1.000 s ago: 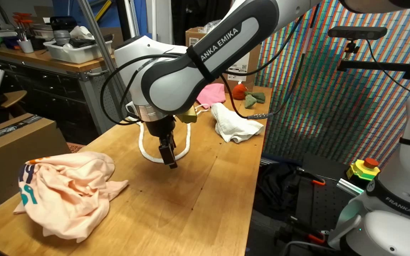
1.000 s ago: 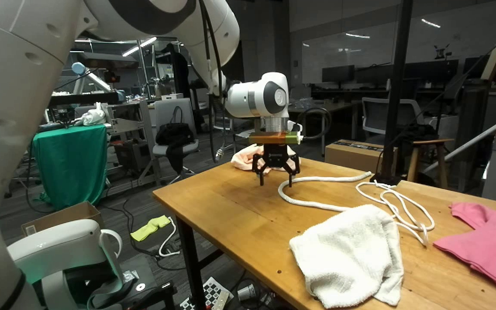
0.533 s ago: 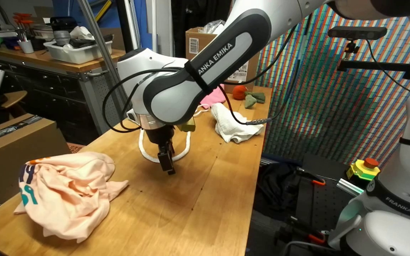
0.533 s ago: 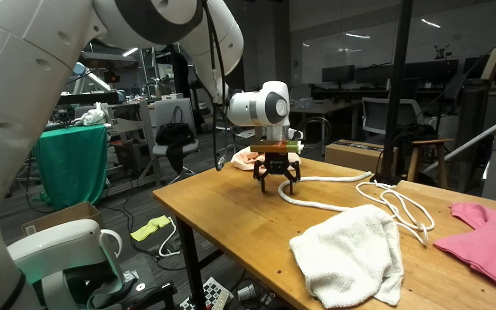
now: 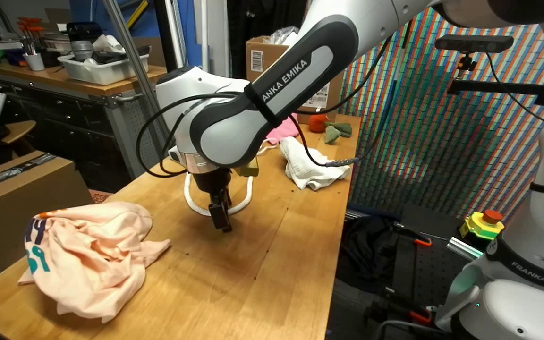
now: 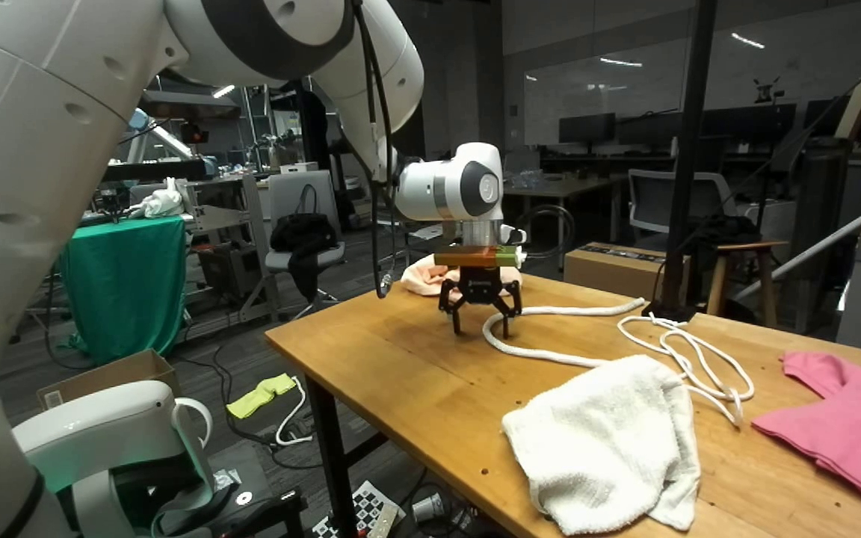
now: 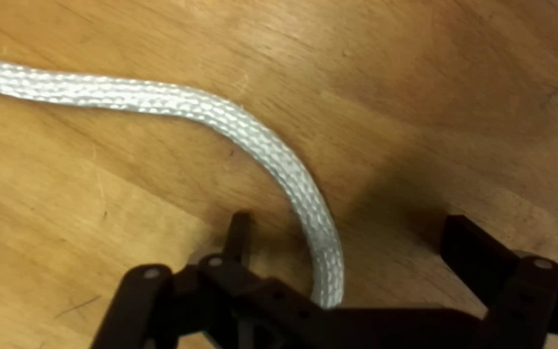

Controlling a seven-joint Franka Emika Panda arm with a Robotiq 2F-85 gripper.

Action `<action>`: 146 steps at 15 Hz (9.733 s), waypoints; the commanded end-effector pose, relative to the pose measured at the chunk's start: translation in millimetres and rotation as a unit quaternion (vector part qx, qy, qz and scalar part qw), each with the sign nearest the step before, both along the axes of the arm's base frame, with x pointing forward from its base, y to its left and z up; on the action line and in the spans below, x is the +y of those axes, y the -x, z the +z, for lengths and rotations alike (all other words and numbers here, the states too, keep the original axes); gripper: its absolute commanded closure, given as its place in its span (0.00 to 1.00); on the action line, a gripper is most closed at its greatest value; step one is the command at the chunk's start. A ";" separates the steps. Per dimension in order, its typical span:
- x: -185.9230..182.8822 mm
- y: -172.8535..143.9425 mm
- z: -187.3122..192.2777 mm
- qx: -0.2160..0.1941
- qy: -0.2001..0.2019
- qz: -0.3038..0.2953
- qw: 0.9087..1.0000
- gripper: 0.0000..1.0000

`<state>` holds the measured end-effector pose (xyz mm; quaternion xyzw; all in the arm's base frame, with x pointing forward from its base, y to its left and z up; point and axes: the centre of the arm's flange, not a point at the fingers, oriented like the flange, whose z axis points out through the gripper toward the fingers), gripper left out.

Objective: Spread the objects that are on the table, where the orange object and pink cloth moved to the right, white towel and smaller rope to remain on the center, light pink object and bigger rope moved to the left

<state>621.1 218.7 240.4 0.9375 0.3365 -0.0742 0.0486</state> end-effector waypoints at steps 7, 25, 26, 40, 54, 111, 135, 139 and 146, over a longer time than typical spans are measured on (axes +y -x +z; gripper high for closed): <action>16.0 14.9 -3.8 -0.002 -0.012 -0.012 1.000 0.34; 65.4 91.7 14.1 0.015 -0.002 0.027 1.000 0.96; 67.7 98.9 14.3 0.016 0.000 0.030 0.999 0.96; 116.4 179.3 -2.4 0.014 -0.003 -0.003 1.000 0.96; 127.3 180.2 -27.1 0.130 -0.044 -0.174 0.975 1.00; -182.7 -131.0 143.1 -0.097 0.022 -0.434 0.896 0.00; -301.7 -173.1 23.6 -0.005 0.020 -0.290 0.957 0.00; -314.6 -174.0 16.5 0.000 0.020 -0.295 0.955 0.00; -322.0 -172.4 9.7 -0.007 0.021 -0.304 0.953 0.26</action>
